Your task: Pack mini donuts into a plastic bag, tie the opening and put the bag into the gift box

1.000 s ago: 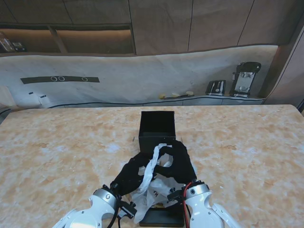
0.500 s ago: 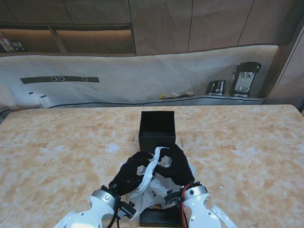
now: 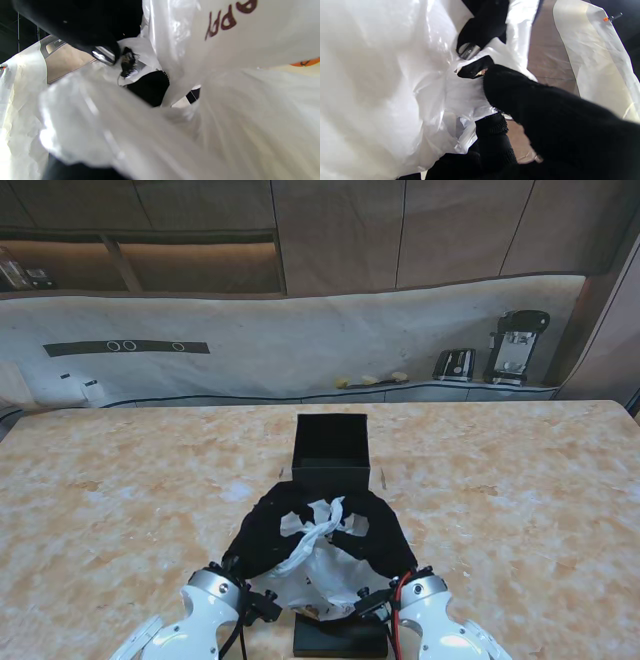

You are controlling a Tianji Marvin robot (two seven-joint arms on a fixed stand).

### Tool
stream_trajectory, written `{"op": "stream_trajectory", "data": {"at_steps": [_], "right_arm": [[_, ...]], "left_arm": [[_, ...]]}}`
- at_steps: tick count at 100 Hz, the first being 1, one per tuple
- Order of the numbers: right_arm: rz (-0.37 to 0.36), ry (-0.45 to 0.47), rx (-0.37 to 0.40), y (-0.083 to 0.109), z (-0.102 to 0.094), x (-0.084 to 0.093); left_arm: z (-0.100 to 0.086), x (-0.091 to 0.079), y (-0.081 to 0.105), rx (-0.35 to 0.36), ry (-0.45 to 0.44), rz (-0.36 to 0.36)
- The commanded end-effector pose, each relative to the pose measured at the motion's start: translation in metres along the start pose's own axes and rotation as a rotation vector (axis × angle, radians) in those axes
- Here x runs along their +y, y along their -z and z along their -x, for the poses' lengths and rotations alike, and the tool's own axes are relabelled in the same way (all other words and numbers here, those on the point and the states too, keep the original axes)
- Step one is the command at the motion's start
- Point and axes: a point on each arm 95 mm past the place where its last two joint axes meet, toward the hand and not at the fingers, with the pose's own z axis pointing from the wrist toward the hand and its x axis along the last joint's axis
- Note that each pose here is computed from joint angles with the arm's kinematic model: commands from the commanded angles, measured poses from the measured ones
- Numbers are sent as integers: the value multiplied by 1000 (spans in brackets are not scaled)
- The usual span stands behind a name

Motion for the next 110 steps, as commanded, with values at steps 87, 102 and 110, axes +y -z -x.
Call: {"op": "stream_trajectory", "data": {"at_steps": [87, 102, 110], "right_arm": [[-9, -175, -125, 29, 0, 30], [24, -128, -153, 26, 4, 39], [47, -104, -163, 24, 6, 44]], "left_arm": [[8, -15, -1, -33, -25, -143], [12, -18, 0, -42, -32, -145], [14, -20, 1, -46, -36, -148]]}}
